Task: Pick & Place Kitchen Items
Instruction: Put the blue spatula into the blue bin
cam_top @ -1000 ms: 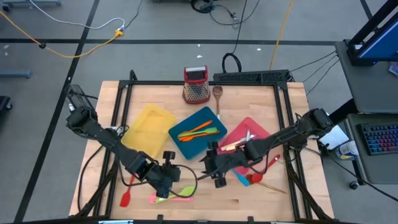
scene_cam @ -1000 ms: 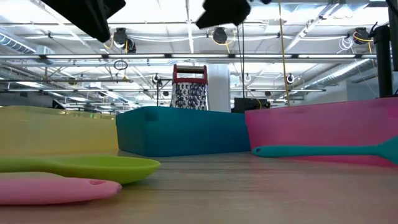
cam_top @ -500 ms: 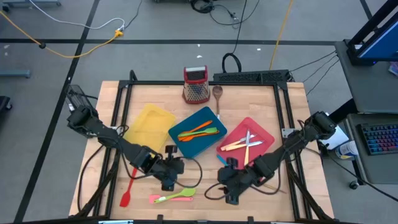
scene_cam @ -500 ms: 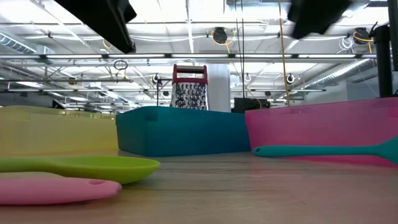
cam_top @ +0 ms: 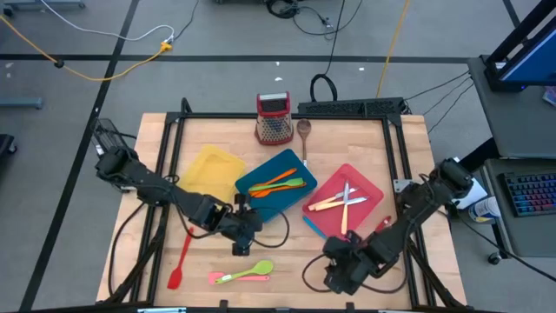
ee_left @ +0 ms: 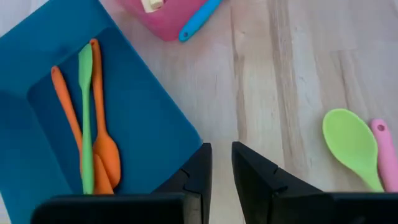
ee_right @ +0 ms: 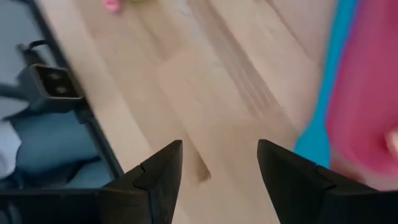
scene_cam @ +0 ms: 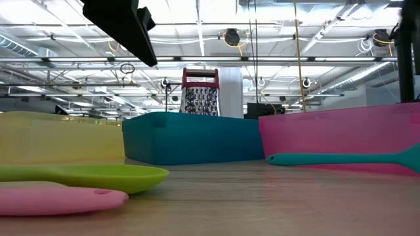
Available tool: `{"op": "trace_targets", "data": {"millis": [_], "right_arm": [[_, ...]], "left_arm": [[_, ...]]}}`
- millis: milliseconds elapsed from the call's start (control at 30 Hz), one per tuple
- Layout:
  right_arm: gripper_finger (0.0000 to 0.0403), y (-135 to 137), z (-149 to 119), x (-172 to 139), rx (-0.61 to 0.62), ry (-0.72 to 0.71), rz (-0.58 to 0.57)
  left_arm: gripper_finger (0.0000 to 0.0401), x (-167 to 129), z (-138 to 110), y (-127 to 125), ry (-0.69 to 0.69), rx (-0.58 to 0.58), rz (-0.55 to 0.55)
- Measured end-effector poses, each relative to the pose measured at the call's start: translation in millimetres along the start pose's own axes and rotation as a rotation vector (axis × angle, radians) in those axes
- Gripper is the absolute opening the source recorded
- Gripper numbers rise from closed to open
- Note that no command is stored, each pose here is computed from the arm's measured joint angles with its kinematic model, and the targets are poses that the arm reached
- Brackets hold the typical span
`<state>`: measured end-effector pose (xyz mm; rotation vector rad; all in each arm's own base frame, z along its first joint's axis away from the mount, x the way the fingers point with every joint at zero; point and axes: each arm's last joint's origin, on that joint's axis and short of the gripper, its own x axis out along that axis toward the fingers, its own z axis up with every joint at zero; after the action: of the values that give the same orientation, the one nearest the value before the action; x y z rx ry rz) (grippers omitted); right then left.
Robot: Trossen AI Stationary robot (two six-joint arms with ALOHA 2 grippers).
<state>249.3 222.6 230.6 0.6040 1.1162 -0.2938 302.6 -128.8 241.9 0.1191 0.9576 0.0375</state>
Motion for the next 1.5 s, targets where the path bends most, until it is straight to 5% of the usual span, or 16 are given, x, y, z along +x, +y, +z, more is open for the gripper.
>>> {"op": "trace_targets", "data": {"millis": [300,533,700,967,1367,1500], "right_arm": [[0.0201,-11.3,-35.6,-8.8,0.201,0.043,-0.160],[0.0201,-37.7,-52.6,14.5,0.271,0.076,-0.254],[0.0201,-59.1,-50.9,33.4,0.237,0.070,-0.308],[0.0201,-54.0,-48.8,44.3,0.149,0.066,-0.174],[0.0200,-72.1,-45.6,59.8,0.116,-0.036,-0.190],[0.0184,-77.1,-45.6,69.2,-0.011,-0.041,-0.114]], "left_arm": [[0.0067,2.7,2.1,8.4,0.003,0.004,0.015],[0.0067,4.3,3.3,13.6,0.006,-0.010,0.023],[0.0067,4.9,3.7,15.5,0.007,-0.010,0.026],[0.0067,6.2,4.8,20.2,0.009,-0.005,0.034],[0.0067,6.7,5.1,21.8,0.009,-0.014,0.037],[0.0067,6.7,5.1,21.8,0.009,-0.015,0.037]]}}
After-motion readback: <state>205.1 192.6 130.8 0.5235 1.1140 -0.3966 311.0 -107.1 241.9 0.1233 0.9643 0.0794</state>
